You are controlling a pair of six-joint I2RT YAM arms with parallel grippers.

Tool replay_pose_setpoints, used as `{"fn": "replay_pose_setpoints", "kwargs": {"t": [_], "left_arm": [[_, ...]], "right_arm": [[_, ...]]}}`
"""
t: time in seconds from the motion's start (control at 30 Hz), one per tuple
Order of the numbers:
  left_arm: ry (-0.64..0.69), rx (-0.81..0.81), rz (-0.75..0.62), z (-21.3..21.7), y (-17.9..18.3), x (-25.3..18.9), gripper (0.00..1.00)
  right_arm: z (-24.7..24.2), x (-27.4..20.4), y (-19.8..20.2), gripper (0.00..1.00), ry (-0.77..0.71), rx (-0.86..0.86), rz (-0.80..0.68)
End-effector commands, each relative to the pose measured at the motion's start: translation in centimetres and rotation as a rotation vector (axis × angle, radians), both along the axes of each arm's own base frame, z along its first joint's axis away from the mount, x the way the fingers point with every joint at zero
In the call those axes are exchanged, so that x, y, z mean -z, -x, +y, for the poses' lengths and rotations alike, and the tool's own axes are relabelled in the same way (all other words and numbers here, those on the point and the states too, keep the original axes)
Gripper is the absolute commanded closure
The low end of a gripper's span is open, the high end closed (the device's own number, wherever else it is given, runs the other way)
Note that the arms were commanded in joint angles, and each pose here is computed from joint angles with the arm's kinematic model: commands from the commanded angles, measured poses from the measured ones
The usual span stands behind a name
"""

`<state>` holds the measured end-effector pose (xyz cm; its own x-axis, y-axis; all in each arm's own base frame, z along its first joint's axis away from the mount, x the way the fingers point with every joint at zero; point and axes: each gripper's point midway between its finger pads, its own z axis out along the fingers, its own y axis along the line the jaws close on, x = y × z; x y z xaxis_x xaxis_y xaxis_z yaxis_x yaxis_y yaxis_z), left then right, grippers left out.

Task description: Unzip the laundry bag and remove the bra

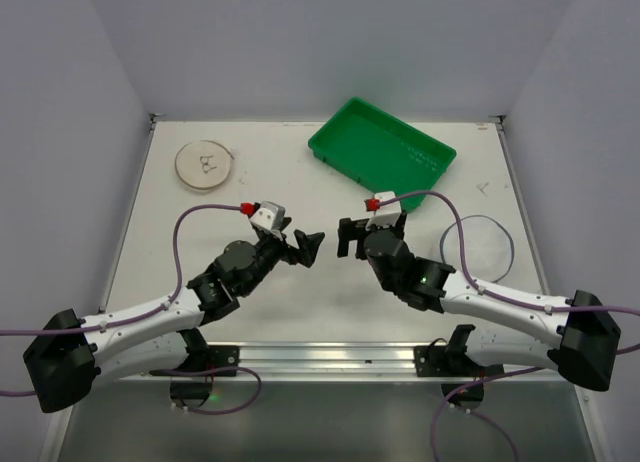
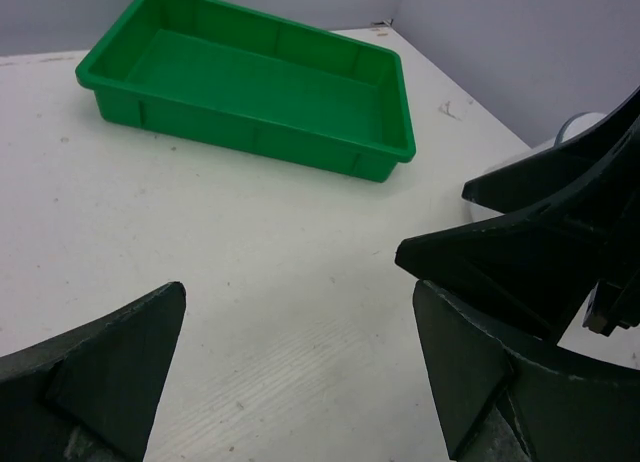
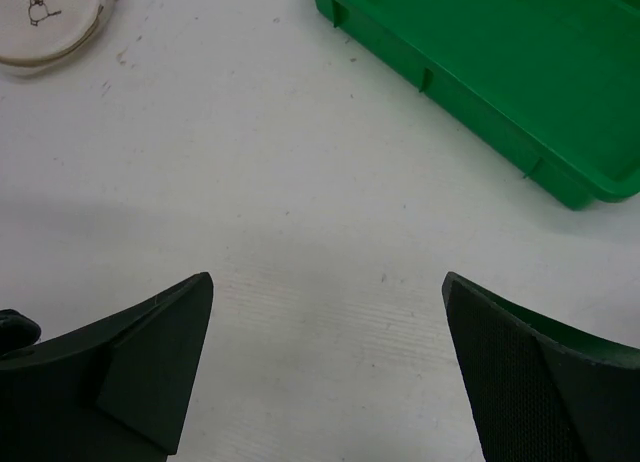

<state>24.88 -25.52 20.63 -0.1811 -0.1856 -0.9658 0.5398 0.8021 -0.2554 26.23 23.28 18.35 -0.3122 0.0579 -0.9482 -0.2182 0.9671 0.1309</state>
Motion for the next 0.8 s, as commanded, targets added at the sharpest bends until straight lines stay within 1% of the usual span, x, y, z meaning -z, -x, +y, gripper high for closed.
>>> {"fn": "replay_pose_setpoints", "kwargs": {"t": [0.0, 0.13, 0.17, 0.2, 0.23, 0.27, 0.3, 0.33, 0.37, 0.4, 0.43, 0.47, 0.5, 0.53, 0.57, 0.6, 0.7, 0.73, 0.77], "left_arm": [[0.035, -0.009, -0.05, 0.0, -0.4, -1.8, 0.0], [0.039, -0.006, -0.051, -0.1, -0.3, -1.9, 0.0], [0.04, -0.005, -0.052, -0.1, -0.3, -1.9, 0.0], [0.042, -0.005, -0.051, -0.1, -0.3, -1.8, 0.0], [0.042, -0.006, -0.051, -0.1, -0.3, -1.8, 0.0], [0.04, -0.006, -0.052, -0.1, -0.3, -1.9, 0.0], [0.042, -0.006, -0.053, -0.1, -0.3, -2.0, 0.0], [0.04, -0.006, -0.052, -0.1, -0.3, -1.9, 0.0], [0.043, -0.006, -0.054, 0.0, -0.3, -2.0, 0.0], [0.048, -0.006, -0.057, 0.1, -0.2, -2.3, 0.0], [0.049, -0.014, -0.06, 0.3, -0.2, -2.3, 0.0], [0.051, -0.019, -0.064, 0.4, -0.2, -2.4, 0.0], [0.051, -0.022, -0.064, 0.5, -0.2, -2.4, 0.0], [0.05, -0.028, -0.066, 0.6, -0.3, -2.4, 0.0], [0.05, -0.028, -0.066, 0.6, -0.3, -2.4, 0.0], [0.05, -0.028, -0.066, 0.6, -0.3, -2.4, 0.0], [0.049, -0.028, -0.064, 0.5, -0.3, -2.3, 0.0], [0.049, -0.026, -0.064, 0.5, -0.3, -2.3, 0.0], [0.046, -0.025, -0.063, 0.5, -0.3, -2.3, 0.0]], "right_arm": [[-0.5, -2.7, -0.5, 0.01, -0.08, 0.062, -0.045], [-0.7, -3.6, -0.6, 0.01, -0.086, 0.078, -0.049], [-1.9, -2.9, -0.5, 0.01, -0.014, 0.113, -0.03], [-2.3, -4.1, -0.8, 0.01, 0.001, 0.146, -0.038], [-3.3, -4.5, -1.0, 0.01, 0.048, 0.191, -0.044], [-4.8, -4.7, -1.0, 0.01, 0.13, 0.232, -0.047], [-5.0, -6.5, -1.1, 0.01, 0.133, 0.235, -0.062], [-5.8, -7.1, -1.3, 0.01, 0.16, 0.245, -0.063], [-7.1, -7.6, -0.9, 0.01, 0.201, 0.255, -0.053], [-8.1, -8.9, -1.1, 0.01, 0.19, 0.284, -0.058], [-10.3, -9.0, -1.6, 0.02, 0.176, 0.364, -0.037], [-12.6, -8.5, -1.0, 0.02, 0.227, 0.407, 0.002], [-14.2, -8.8, -0.9, 0.02, 0.231, 0.462, 0.01], [-17.0, -8.5, -0.3, 0.03, 0.269, 0.568, 0.023], [-18.2, -8.8, 0.1, 0.04, 0.27, 0.608, 0.015], [-19.0, -8.4, 0.3, 0.04, 0.292, 0.634, 0.018], [-20.9, -7.4, 0.7, 0.13, 0.351, 0.694, 0.05], [-21.5, -6.8, 0.7, 0.19, 0.38, 0.721, 0.067], [-21.6, -6.4, 0.6, 0.21, 0.388, 0.73, 0.078]]}}
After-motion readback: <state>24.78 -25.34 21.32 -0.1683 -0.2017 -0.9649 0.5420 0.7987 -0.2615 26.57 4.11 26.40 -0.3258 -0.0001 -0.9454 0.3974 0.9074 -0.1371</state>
